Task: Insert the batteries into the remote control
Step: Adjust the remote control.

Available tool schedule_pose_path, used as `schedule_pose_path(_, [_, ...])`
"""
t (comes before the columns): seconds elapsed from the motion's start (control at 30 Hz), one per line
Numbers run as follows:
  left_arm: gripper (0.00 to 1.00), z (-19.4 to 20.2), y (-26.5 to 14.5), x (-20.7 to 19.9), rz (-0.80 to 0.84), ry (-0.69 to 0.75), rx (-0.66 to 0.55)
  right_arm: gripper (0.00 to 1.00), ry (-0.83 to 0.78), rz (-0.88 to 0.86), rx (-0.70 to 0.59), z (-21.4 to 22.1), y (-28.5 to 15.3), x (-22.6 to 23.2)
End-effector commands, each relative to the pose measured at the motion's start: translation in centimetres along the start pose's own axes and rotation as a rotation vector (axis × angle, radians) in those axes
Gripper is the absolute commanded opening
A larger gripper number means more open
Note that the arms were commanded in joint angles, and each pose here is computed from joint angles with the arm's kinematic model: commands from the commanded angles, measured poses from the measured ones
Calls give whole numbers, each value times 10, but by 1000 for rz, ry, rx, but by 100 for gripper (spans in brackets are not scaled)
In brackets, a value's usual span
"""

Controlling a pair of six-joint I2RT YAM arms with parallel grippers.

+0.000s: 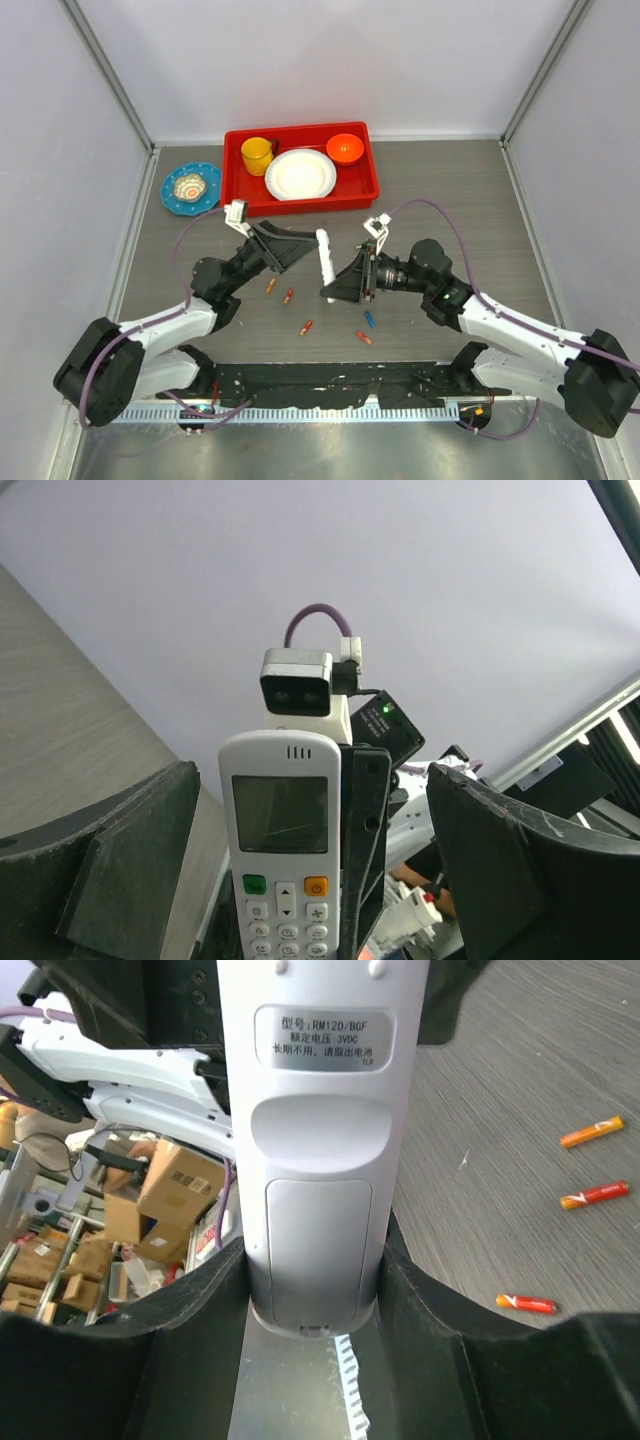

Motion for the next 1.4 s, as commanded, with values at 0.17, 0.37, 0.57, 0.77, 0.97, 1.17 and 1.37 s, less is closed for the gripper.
schedule_pose_path(0.17, [100, -42, -12, 6, -535, 260, -183, 20, -306, 460, 277, -28, -28, -8])
schedule_pose_path(0.37, [93, -43, -18, 7, -667, 313, -204, 19, -433, 753, 380, -22, -30, -26])
schedule_pose_path(0.57, [89, -19, -1, 9, -682, 355, -151, 20, -456, 760, 371, -17, -17, -23])
schedule_pose_path(0.77, [89, 3, 10, 12, -615, 332, -132, 20, -441, 752, 365, -18, -11, -22])
schedule_pose_path(0.97, [85, 11, 24, 21, -608, 314, -121, 20, -421, 744, 355, -15, -6, -23])
schedule_pose_path(1.17, [80, 15, 35, 33, -626, 297, -111, 20, -417, 718, 339, -19, -4, -18])
schedule_pose_path(1.37, [75, 19, 45, 36, -579, 271, -102, 20, -409, 714, 334, -18, -6, -17])
Point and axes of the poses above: each gripper's point midway between its finger pads, its own y axis out along the fingers, its own x axis along the line the jaws close on, z = x × y, the point moved 8 cm from there along -y, back along the fingers, and after that the axes turned 14 degrees about -y, right-handed, at the moved point
